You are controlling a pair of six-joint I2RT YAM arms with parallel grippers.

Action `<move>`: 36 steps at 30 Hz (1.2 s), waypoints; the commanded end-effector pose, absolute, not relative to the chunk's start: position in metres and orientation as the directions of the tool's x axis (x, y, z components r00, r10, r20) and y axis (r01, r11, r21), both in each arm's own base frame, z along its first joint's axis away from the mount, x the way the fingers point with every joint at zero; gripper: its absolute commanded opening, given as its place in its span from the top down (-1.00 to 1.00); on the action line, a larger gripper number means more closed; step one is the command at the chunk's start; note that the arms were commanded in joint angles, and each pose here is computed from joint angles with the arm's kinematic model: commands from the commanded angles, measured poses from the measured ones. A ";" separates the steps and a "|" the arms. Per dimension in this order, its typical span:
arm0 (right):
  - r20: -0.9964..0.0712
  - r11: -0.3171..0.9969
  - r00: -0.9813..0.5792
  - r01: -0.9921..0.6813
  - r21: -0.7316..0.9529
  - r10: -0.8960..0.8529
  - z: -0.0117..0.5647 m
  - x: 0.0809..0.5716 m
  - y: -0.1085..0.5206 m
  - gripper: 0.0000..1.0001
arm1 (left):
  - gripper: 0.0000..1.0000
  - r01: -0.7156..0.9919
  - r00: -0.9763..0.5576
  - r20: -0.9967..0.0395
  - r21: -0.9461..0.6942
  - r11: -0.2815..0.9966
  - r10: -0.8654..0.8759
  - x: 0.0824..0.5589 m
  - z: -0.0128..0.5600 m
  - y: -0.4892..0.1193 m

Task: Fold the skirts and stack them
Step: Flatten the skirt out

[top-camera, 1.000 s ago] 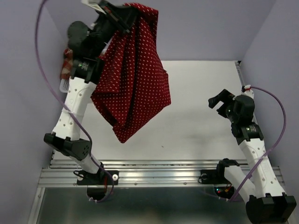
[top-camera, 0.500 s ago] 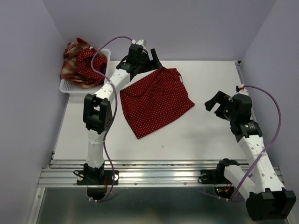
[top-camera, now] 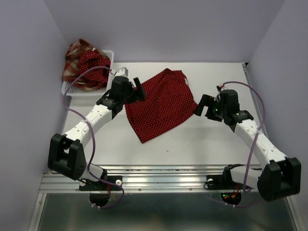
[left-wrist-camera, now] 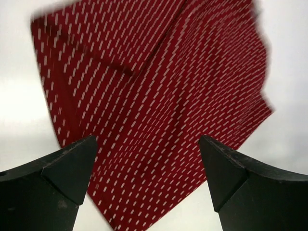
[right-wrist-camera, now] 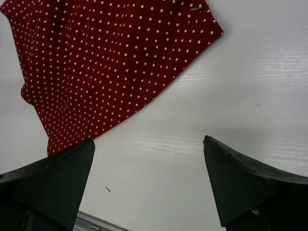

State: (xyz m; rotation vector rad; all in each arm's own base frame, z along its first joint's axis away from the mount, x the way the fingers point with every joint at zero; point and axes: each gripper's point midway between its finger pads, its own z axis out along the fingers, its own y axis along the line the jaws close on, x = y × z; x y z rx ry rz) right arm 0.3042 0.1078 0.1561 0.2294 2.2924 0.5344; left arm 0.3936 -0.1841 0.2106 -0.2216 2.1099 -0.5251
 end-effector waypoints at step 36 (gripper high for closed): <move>-0.537 0.904 -0.735 0.260 0.340 0.414 0.060 0.422 0.106 -0.75 | 0.17 -0.136 -0.913 -0.313 -0.374 0.917 -0.263 0.220 -0.005 -0.191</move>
